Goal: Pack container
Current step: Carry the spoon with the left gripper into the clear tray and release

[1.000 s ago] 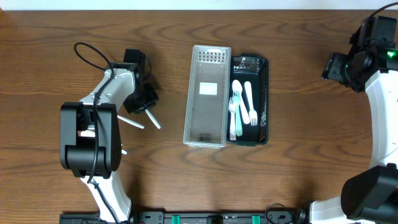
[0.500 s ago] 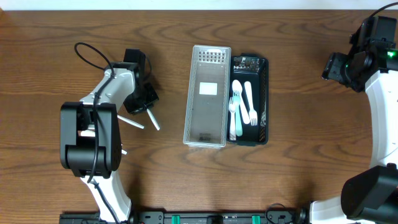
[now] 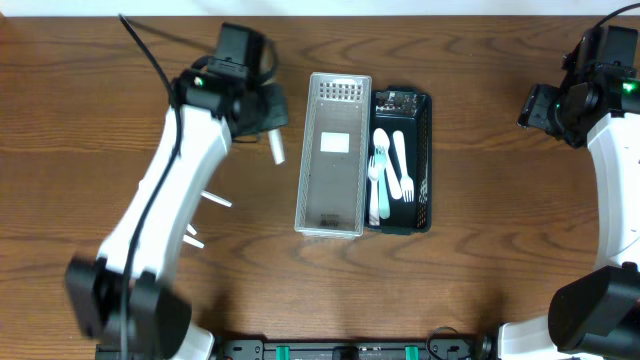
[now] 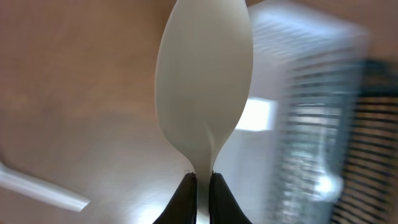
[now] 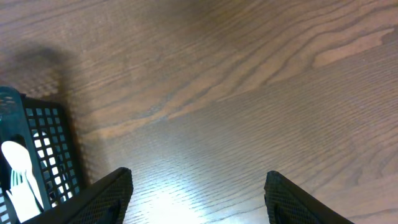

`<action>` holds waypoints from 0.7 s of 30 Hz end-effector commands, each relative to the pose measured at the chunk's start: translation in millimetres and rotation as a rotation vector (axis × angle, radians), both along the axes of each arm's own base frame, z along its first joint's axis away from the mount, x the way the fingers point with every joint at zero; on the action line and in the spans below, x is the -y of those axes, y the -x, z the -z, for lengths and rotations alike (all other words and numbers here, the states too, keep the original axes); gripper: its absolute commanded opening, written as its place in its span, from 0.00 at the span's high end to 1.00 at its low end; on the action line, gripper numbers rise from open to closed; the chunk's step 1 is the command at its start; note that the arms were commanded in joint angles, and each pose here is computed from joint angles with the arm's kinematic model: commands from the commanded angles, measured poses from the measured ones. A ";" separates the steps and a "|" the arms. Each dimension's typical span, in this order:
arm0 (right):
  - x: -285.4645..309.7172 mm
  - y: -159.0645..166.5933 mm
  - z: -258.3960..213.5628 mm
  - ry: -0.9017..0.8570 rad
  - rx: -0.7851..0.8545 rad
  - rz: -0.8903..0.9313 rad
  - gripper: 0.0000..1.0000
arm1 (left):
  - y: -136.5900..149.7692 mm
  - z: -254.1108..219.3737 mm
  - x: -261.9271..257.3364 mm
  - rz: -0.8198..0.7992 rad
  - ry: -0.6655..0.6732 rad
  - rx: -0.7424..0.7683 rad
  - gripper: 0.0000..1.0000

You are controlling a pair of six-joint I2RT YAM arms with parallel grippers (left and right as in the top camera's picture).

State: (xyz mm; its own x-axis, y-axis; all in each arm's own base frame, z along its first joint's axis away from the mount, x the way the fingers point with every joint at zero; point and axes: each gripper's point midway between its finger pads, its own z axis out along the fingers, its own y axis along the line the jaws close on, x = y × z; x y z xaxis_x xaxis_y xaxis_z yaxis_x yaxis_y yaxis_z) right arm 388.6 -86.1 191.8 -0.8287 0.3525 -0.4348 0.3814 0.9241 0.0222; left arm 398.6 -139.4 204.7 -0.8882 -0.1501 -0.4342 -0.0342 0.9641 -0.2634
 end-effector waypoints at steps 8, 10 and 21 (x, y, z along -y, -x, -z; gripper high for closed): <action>6.2 1.2 5.6 0.012 -0.018 0.003 0.29 | 30.3 41.0 100.6 0.290 -0.067 -0.037 0.94; 6.2 1.5 5.7 0.012 -0.019 0.003 0.29 | 31.7 64.9 106.5 0.303 -0.090 -0.090 0.94; 6.0 2.2 6.0 0.011 -0.022 0.003 0.29 | 27.6 65.5 102.8 0.328 -0.107 -0.082 0.37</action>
State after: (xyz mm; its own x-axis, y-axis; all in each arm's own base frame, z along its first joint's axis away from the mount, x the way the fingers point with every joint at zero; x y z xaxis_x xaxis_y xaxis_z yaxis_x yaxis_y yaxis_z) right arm 388.5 -86.1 191.6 -0.8290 0.3525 -0.4341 0.3815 0.9241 0.0220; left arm 362.4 -248.4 100.5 -0.9464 0.1888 -0.2620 0.2370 0.9571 -0.1665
